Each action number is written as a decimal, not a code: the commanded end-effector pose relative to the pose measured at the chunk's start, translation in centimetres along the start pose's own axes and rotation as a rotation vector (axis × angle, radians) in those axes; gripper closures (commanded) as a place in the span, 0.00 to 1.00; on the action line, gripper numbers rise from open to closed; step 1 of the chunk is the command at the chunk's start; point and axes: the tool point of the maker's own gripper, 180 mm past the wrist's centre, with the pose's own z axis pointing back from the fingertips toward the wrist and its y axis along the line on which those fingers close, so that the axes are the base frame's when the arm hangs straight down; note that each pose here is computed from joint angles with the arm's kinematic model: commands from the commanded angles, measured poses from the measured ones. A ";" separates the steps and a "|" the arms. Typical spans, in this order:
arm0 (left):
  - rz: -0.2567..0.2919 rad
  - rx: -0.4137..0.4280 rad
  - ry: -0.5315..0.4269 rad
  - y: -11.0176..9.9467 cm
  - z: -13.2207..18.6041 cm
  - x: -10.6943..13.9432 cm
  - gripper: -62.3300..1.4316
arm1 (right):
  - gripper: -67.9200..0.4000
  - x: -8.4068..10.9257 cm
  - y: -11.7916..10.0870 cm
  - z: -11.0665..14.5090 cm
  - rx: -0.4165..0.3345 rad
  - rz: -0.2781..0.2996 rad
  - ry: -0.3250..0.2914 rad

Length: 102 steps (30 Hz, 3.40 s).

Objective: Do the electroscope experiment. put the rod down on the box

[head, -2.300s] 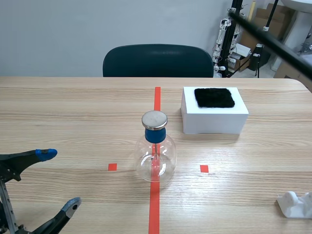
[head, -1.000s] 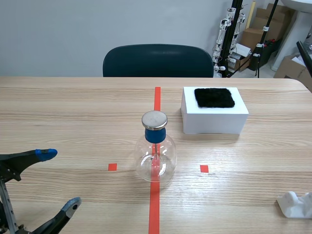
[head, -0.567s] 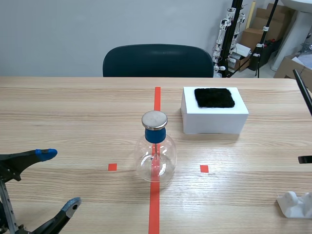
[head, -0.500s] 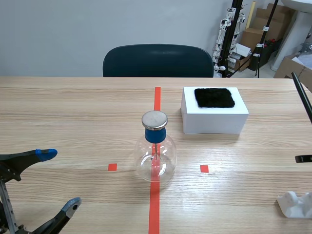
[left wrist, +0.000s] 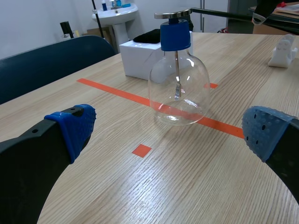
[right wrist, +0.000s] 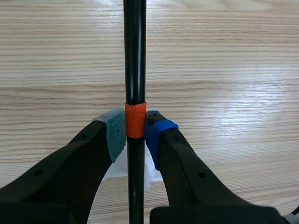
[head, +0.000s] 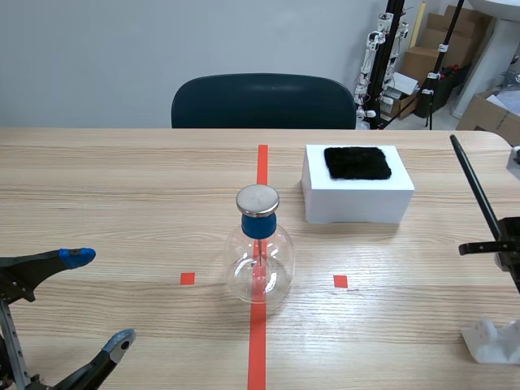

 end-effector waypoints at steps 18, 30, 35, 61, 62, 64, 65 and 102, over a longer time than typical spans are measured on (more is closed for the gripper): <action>-0.022 0.014 -0.029 0.9 0.0 0.8 0.00 | 1.00 -0.2 0.9 -2.2 0.032 -0.016 0.061; -0.022 0.014 -0.029 0.9 0.0 0.8 0.00 | 1.00 0.1 1.4 -3.1 0.028 0.006 0.084; -0.022 0.014 -0.028 0.9 0.0 0.8 0.00 | 1.00 0.3 1.3 -3.4 0.026 0.002 0.090; -0.022 0.014 -0.028 0.9 0.0 0.8 0.00 | 0.93 -0.7 2.5 -5.6 0.039 -0.012 0.103; -0.022 0.014 -0.029 0.9 0.0 0.8 0.00 | 0.93 -0.8 2.5 -5.7 0.039 -0.013 0.106; -0.022 0.014 -0.029 0.9 0.0 0.8 0.00 | 0.93 -0.8 2.5 -5.7 0.039 -0.013 0.104; -0.022 0.014 -0.028 0.9 0.0 0.8 0.00 | 0.93 -0.8 2.4 -5.7 0.038 -0.013 0.104; -0.022 0.013 -0.024 0.8 0.1 0.8 0.00 | 0.06 1.3 -0.6 -4.2 -0.055 -0.029 0.065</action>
